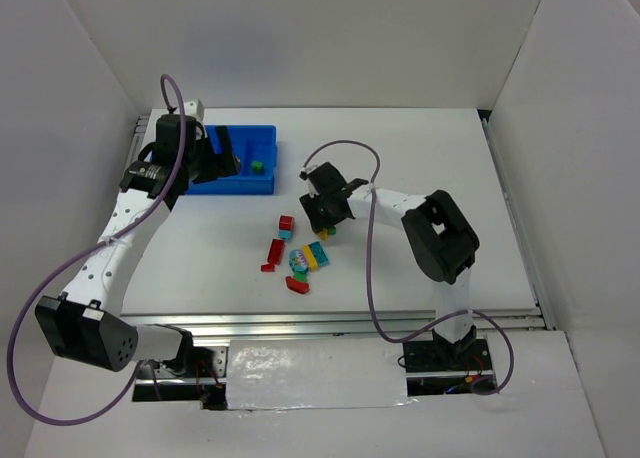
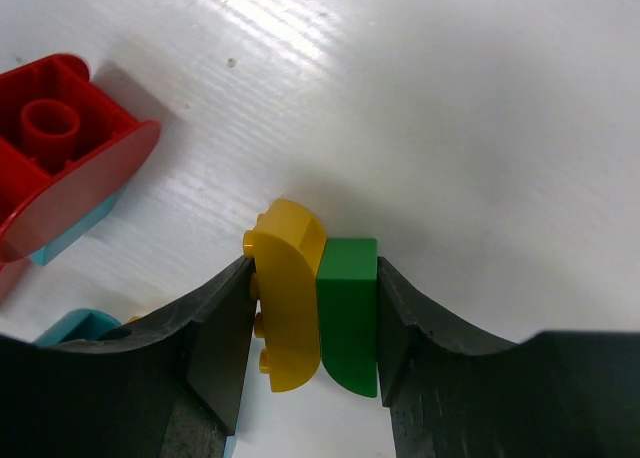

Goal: Sort the legos into containers by color

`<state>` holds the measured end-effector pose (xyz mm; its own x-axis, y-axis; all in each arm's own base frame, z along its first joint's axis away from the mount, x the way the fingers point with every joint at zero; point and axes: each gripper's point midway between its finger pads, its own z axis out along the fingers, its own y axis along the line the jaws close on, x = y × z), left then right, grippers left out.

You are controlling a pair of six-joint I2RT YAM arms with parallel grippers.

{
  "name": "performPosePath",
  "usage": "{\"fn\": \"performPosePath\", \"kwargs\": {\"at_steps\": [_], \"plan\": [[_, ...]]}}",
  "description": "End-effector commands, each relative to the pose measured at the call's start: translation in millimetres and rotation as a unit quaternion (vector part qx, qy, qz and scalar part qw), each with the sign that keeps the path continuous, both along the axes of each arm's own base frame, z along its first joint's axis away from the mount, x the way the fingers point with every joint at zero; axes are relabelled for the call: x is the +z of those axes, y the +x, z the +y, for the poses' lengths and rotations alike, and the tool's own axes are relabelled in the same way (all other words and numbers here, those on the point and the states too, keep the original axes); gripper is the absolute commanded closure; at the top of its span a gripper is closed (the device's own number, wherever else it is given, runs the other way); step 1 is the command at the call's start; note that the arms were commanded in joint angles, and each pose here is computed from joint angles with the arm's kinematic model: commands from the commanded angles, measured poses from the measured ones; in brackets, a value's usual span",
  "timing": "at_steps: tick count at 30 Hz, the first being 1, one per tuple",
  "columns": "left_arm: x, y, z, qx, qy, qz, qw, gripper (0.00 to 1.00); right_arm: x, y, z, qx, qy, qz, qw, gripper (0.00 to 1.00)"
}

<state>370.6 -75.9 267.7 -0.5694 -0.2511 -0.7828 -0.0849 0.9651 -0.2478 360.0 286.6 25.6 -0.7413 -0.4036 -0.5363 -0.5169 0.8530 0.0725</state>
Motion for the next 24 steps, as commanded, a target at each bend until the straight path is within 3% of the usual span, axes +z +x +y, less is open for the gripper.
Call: {"fn": "performPosePath", "kwargs": {"at_steps": [1, 6, 10, 13, 18, 24], "plan": [[12.0, 3.0, -16.6, -0.03, -0.031, -0.02, 0.999, 0.01, 31.8, 22.3, -10.6, -0.054, 0.017, -0.048, 0.997, 0.93], [15.0, 2.4, -65.7, -0.114, -0.142, -0.016, 0.983, 0.0, 89.3, 17.8, -12.1, -0.07, 0.082, -0.096, 0.99, 0.98], [24.2, -7.4, -106.2, -0.178, -0.258, -0.003, 0.95, 0.0, 142.8, -8.9, 2.7, -0.022, 0.187, -0.13, 0.973, 0.98], [27.8, -12.8, -132.3, -0.223, -0.32, 0.007, 0.921, 0.01, 196.4, -31.5, 9.5, 0.011, 0.274, -0.169, 0.947, 0.98], [23.7, -22.3, -177.7, -0.283, -0.352, 0.034, 0.891, 0.02, 237.2, -45.2, 14.2, 0.018, 0.338, -0.201, 0.919, 0.98], [15.3, -28.3, -195.8, -0.302, -0.372, 0.054, 0.876, 0.08, 254.2, -46.4, 16.1, 0.022, 0.349, -0.202, 0.915, 0.97]]}}
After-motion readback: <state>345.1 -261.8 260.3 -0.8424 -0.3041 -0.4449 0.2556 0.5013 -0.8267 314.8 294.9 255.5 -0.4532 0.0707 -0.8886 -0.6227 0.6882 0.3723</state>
